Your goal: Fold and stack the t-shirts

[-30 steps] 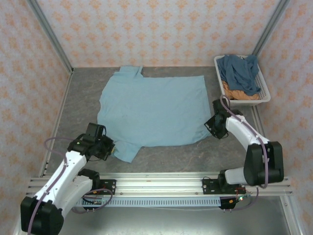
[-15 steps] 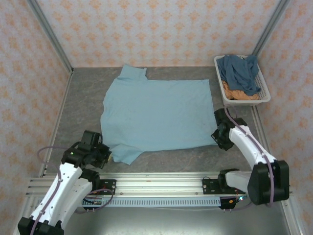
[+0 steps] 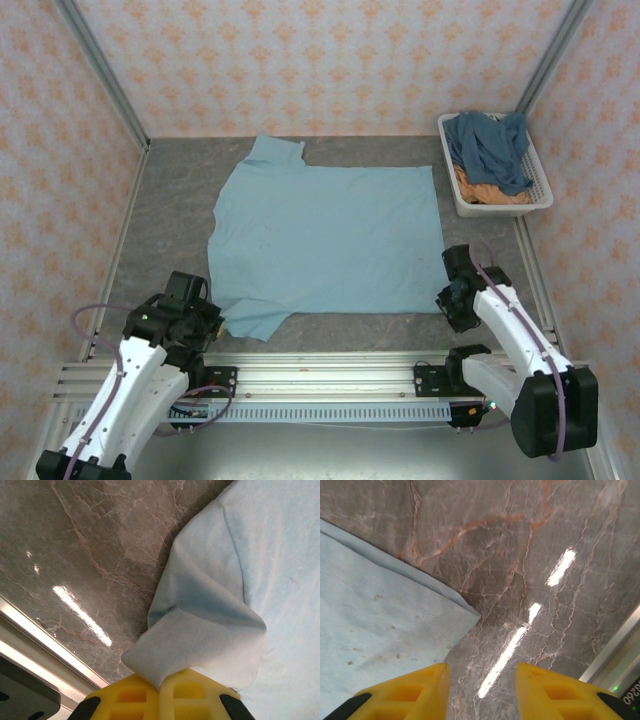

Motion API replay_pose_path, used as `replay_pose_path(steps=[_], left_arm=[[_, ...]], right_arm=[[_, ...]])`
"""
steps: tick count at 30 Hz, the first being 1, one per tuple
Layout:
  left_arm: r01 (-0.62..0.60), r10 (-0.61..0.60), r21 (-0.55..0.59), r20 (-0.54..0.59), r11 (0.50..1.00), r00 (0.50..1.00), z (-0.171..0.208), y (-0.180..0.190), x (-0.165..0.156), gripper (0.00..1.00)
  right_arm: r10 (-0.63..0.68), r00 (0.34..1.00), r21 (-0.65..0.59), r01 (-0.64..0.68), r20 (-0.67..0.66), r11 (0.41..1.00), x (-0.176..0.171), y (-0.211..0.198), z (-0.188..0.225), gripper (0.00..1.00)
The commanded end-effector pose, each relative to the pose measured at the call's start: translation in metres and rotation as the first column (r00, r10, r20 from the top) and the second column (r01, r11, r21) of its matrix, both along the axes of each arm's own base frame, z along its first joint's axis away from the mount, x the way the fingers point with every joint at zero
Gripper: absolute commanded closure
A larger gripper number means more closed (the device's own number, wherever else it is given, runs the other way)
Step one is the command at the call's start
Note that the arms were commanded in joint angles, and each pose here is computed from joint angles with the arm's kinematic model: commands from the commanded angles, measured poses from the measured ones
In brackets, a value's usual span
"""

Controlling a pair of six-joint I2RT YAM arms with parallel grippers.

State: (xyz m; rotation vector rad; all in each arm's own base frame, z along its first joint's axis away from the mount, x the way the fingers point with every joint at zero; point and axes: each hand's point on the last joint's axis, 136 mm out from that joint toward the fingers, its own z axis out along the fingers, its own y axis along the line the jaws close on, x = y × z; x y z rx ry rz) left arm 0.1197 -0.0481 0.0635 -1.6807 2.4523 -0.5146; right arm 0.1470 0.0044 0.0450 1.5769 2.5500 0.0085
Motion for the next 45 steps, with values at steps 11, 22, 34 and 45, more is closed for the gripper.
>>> replay_pose_path(steps=[11,22,34,45], left_arm=[[0.027,-0.027,0.102,-0.007,0.994,1.000,0.010,0.014,0.000,1.00],[-0.008,0.010,0.107,-0.021,0.994,1.000,0.020,0.023,-0.034,1.00],[0.203,-0.209,0.051,0.197,0.978,0.958,0.058,-0.012,0.032,1.00],[0.295,-0.349,0.219,0.274,0.930,0.896,0.112,-0.017,0.132,1.00]], right_arm=[[-0.068,0.998,0.048,0.067,0.011,0.997,0.028,-0.001,-0.029,0.72],[0.025,0.999,0.045,-0.023,-0.036,0.999,0.020,0.006,-0.016,1.00],[-0.010,1.000,0.055,0.010,-0.010,0.998,-0.007,0.009,0.003,1.00],[-0.005,0.999,0.011,0.005,0.046,1.000,0.040,0.007,0.028,1.00]])
